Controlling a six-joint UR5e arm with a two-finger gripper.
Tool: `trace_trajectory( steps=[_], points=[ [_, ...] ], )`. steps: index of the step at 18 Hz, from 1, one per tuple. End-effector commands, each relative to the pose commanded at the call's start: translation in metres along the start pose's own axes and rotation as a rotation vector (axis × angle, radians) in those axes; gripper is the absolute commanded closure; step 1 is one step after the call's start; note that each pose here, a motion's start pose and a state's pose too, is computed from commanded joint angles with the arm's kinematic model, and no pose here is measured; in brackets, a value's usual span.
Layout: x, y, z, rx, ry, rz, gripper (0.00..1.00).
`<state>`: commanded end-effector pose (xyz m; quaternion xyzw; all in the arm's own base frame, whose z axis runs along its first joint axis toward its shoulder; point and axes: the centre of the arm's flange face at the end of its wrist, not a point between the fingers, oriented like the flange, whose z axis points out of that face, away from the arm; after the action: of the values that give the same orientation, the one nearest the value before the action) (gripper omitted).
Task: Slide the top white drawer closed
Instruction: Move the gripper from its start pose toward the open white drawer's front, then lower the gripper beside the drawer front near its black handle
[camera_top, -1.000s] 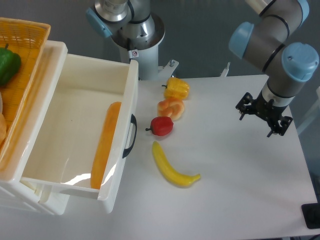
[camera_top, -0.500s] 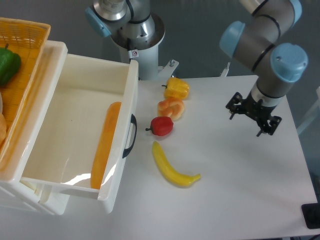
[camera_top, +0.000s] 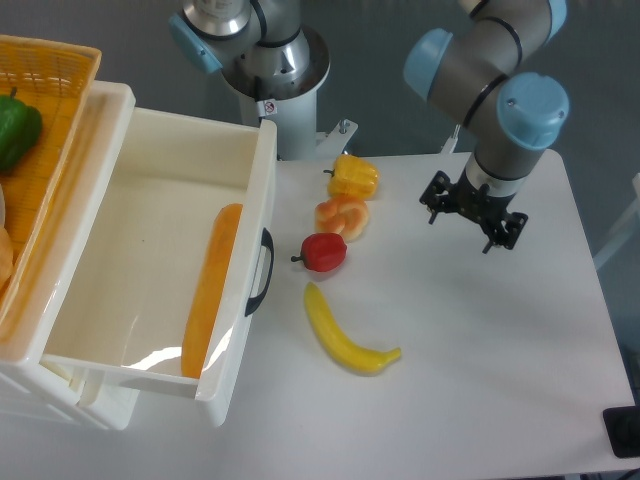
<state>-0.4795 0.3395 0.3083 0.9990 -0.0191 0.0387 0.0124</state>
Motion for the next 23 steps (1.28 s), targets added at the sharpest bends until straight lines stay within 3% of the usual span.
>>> trace_trajectory(
  steps=[4, 8, 11, 13, 16, 19, 23],
  points=[
    [0.014, -0.020, 0.008, -0.023, 0.009, -0.023, 0.03],
    [0.030, -0.039, 0.011, -0.006, 0.042, -0.078, 0.43],
    [0.040, -0.049, 0.008, 0.057, 0.097, -0.138, 0.84],
    [0.045, -0.052, 0.006, 0.069, 0.143, -0.154, 0.99],
    [0.057, -0.063, 0.003, 0.097, 0.216, -0.155, 1.00],
    [0.061, -0.074, -0.011, 0.179, 0.303, -0.222, 1.00],
    [0.069, -0.099, -0.031, 0.268, 0.355, -0.300, 1.00]
  ],
)
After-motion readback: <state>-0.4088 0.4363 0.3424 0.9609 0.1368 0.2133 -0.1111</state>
